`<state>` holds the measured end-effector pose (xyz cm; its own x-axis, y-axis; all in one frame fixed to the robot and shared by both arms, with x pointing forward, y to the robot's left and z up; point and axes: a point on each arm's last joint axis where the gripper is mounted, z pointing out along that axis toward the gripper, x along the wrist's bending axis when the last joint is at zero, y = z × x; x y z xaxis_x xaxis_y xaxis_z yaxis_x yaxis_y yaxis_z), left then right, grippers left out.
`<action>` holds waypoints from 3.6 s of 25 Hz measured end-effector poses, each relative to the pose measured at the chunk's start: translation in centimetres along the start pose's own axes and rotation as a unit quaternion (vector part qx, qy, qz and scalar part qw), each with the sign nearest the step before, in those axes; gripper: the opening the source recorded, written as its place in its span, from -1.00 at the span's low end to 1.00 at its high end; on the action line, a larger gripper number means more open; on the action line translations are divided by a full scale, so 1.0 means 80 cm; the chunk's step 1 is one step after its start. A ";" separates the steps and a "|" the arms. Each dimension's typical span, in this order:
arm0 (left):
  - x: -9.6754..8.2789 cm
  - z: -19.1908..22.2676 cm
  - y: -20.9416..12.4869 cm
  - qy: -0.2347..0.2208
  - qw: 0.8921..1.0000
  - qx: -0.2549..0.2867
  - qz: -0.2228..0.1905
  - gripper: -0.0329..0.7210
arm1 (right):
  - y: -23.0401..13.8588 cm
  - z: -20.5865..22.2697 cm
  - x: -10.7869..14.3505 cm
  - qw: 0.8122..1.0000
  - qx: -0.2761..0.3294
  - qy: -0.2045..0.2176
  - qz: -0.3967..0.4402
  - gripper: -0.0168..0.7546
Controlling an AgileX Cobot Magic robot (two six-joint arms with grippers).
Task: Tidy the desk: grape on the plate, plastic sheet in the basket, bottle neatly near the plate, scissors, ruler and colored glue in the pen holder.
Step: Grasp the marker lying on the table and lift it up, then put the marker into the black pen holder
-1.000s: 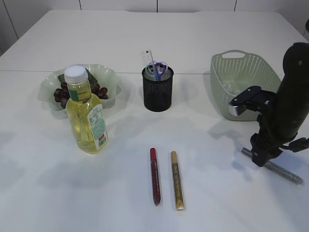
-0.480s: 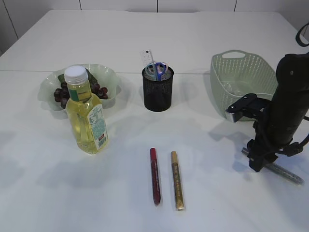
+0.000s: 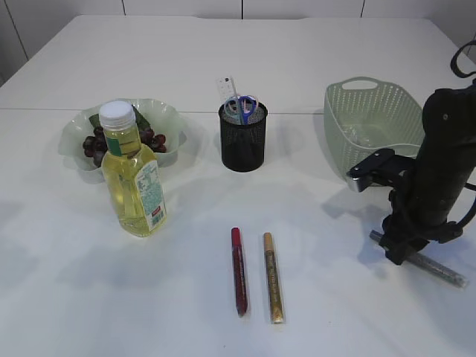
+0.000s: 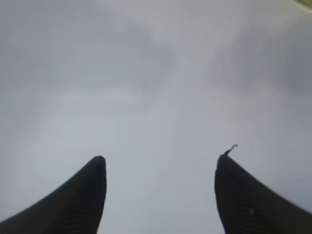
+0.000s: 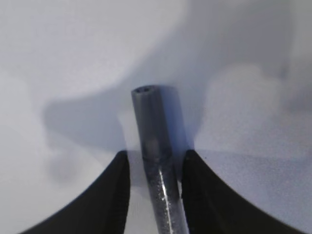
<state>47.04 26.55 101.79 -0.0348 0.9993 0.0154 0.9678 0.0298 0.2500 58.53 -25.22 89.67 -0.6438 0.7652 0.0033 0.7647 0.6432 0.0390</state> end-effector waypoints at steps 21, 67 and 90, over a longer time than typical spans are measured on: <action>0.000 0.000 0.000 0.000 1.000 0.000 0.000 0.43 | 0.016 -0.063 0.016 0.993 -0.105 0.044 0.033 -0.60; -0.002 0.000 -0.003 -0.010 1.000 0.012 -0.009 0.43 | 0.223 -0.101 -0.045 0.761 -0.633 0.113 -0.080 -0.46; -0.002 0.000 -0.006 -0.008 1.000 0.026 -0.010 0.43 | 0.131 -0.261 -0.001 0.904 -0.399 0.143 0.056 -0.27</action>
<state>46.59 26.39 101.68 -0.0505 0.9987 -0.0045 0.9784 0.0504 0.2003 66.01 -19.07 110.94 -0.6324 0.7116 0.3061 0.6349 0.2498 0.7311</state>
